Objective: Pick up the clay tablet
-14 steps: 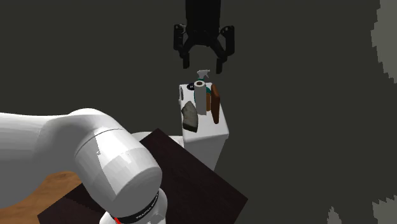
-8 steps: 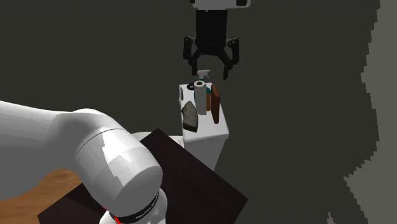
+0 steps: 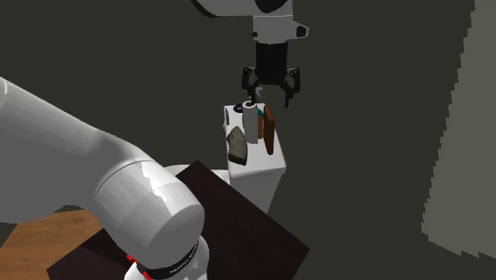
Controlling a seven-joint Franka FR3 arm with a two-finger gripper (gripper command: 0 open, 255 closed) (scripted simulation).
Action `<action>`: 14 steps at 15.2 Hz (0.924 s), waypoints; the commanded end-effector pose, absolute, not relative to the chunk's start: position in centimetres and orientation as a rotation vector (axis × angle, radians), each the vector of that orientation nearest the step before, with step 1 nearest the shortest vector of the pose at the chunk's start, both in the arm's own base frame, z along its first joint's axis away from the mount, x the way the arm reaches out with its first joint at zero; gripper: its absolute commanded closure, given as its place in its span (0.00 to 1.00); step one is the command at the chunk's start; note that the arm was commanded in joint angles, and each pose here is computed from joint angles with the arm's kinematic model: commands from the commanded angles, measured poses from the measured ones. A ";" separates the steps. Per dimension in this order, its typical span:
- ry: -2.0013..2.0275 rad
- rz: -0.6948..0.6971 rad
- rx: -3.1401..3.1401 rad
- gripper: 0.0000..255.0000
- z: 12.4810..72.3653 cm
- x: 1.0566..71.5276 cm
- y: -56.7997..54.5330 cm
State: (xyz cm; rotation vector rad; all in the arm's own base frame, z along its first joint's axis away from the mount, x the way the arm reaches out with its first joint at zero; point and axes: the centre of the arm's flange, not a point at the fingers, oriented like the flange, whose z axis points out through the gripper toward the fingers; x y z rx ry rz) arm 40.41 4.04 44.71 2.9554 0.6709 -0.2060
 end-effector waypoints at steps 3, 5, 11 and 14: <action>0.785 -0.174 2.936 0.00 41.3 43.8 5.5; 0.841 -0.160 2.925 0.00 39.5 45.4 6.3; 1.007 -0.117 2.884 0.00 34.5 50.1 9.2; 1.090 -0.095 2.860 0.00 32.0 52.4 10.9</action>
